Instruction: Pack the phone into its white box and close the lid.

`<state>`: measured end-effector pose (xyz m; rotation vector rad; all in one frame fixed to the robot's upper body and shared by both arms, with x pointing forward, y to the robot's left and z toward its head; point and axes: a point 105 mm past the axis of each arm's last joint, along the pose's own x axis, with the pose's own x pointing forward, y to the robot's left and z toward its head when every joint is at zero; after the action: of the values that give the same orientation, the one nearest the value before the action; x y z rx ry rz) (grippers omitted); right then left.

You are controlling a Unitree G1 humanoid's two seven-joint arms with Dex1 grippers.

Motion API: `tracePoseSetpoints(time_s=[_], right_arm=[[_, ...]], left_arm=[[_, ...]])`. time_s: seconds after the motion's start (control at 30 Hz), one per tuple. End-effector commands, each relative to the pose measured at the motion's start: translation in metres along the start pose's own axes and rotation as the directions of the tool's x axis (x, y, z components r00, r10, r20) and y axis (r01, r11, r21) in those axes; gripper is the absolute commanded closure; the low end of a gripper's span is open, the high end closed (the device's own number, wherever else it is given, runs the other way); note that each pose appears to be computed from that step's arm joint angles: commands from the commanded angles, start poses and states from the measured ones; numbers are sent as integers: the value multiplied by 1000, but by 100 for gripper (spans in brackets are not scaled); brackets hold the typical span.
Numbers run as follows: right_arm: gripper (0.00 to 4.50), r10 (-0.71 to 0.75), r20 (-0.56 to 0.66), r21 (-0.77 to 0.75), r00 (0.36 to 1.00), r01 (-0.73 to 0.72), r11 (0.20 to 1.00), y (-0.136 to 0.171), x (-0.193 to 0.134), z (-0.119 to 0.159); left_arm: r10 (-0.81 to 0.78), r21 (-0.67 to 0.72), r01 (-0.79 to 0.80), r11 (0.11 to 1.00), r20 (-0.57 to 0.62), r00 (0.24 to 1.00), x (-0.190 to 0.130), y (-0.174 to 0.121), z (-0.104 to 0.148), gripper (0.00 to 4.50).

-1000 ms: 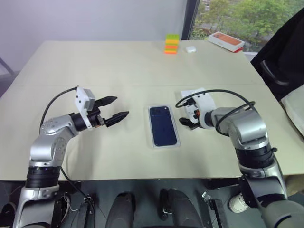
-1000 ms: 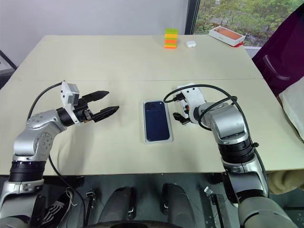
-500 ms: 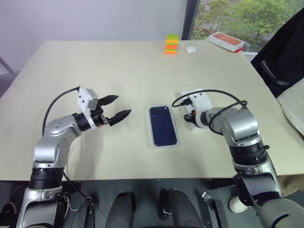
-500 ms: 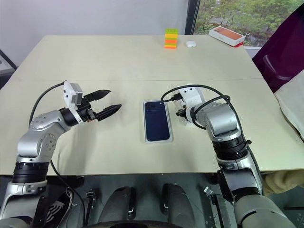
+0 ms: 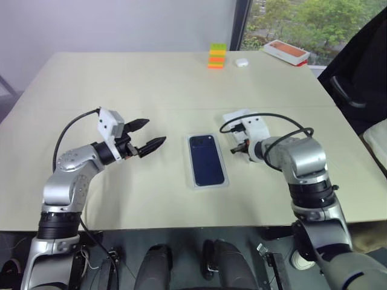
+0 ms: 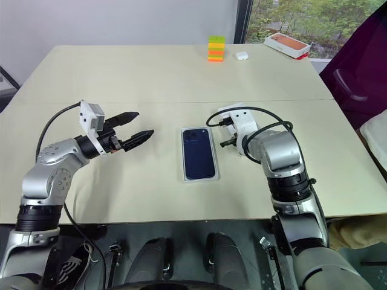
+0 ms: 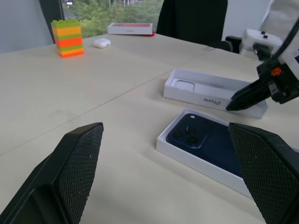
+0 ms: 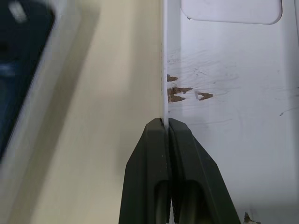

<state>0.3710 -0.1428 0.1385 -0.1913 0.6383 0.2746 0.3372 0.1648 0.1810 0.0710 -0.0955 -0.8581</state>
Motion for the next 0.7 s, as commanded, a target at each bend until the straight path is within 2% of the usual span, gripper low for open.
tracePoseSetpoints(time_s=[0.03, 0.07, 0.13, 0.2, 0.3, 0.37, 0.5, 0.7], right_arm=[[446, 13, 88, 98, 996, -22, 995, -6, -9, 23], [446, 15, 120, 123, 993, -30, 992, -8, -9, 29], [446, 5, 167, 278, 986, -52, 959, -20, -14, 44], [446, 78, 283, 365, 956, -182, 913, -14, -21, 66], [446, 222, 418, 357, 881, -384, 852, 8, -36, 94], [446, 290, 469, 345, 834, -475, 809, 17, -44, 104], [446, 448, 546, 422, 708, -694, 583, 38, -54, 105], [446, 594, 625, 353, 506, -862, 363, 73, -67, 98]], left_arm=[[27, 41, -28, 999, 39, 999, -3, 9, 16, 0], [29, 41, -31, 999, 41, 999, -2, 10, 16, 0], [44, 38, -46, 998, 41, 998, -2, 13, 17, 0], [43, 17, -44, 999, 48, 998, -2, 13, 17, 0], [41, -5, -41, 999, 57, 998, -3, 14, 19, 0], [40, -29, -38, 999, 63, 997, -5, 15, 20, 0], [60, -17, -59, 998, 80, 995, -11, 20, 24, 0], [49, -26, -47, 999, 79, 996, -19, 18, 26, 0]])
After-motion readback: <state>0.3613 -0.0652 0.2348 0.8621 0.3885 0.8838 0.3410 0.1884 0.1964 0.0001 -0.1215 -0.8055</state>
